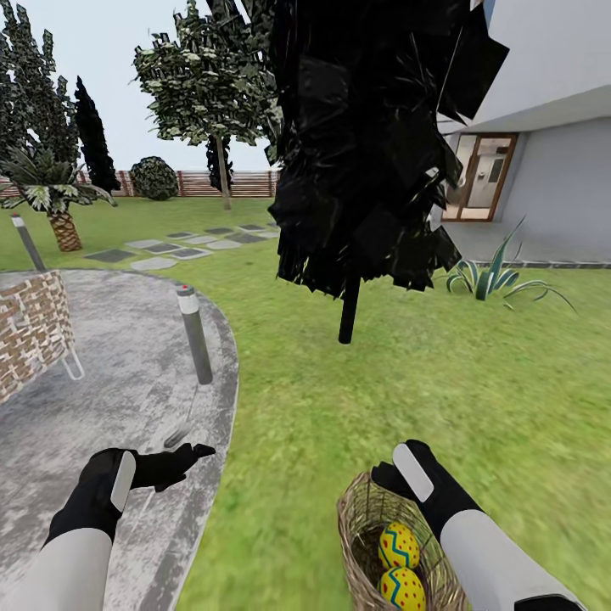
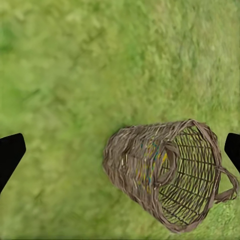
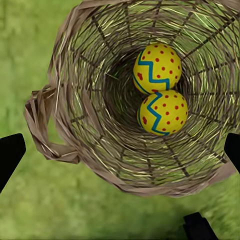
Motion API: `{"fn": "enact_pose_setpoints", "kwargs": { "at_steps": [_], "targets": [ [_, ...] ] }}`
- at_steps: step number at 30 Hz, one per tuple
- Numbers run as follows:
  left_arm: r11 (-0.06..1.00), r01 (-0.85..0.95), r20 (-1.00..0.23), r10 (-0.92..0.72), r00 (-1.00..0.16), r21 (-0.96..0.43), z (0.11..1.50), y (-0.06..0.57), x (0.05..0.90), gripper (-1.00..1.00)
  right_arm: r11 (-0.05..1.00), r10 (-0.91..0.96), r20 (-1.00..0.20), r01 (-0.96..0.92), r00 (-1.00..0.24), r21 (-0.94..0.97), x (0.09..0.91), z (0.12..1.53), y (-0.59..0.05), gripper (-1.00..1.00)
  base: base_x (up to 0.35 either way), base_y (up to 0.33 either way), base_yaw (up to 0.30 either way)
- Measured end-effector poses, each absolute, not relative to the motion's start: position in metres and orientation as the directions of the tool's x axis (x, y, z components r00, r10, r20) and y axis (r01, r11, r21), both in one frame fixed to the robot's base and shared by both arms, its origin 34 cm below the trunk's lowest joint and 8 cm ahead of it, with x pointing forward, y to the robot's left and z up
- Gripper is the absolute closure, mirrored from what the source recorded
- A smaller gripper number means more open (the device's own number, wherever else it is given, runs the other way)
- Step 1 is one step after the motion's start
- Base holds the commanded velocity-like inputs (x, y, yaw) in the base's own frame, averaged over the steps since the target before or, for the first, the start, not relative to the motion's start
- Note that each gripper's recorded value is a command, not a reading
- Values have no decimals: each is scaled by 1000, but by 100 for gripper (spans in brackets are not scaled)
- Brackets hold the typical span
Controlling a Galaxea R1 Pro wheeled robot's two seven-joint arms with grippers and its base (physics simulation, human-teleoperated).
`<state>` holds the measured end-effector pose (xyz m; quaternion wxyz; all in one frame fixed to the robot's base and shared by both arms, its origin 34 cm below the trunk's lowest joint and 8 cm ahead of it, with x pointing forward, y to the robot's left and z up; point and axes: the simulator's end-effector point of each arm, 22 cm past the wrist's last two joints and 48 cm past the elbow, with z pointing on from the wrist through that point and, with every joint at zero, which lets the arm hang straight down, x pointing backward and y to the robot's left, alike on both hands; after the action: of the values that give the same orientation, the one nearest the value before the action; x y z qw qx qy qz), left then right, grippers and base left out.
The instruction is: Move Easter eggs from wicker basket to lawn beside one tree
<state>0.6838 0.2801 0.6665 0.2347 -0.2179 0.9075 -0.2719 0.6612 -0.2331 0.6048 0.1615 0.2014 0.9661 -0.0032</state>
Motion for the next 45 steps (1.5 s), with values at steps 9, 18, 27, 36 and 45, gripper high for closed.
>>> {"fn": "enact_pose_setpoints", "kwargs": {
  "at_steps": [9,18,27,36,45],
  "targets": [
    [757,-268,-308,-523,-795,-596,650,280,682,-100,911,402,-315,410,-860,44,661,584,-240,-100,0,0,0],
    [758,-268,-308,-523,-795,-595,632,280,680,-100,910,404,-317,413,-858,42,661,568,-241,-100,0,0,0],
    [758,-267,-308,-523,-795,-595,615,280,677,-100,895,431,-346,445,-833,44,662,548,-247,-100,0,0,0],
    [757,-267,-308,-523,-795,-596,597,280,675,-100,893,433,-342,448,-834,39,657,527,-248,-100,0,0,0],
    [743,-247,-313,-525,-792,-621,584,278,674,-100,888,438,-349,459,-829,24,654,509,-263,-100,0,0,0]
  ]
}}
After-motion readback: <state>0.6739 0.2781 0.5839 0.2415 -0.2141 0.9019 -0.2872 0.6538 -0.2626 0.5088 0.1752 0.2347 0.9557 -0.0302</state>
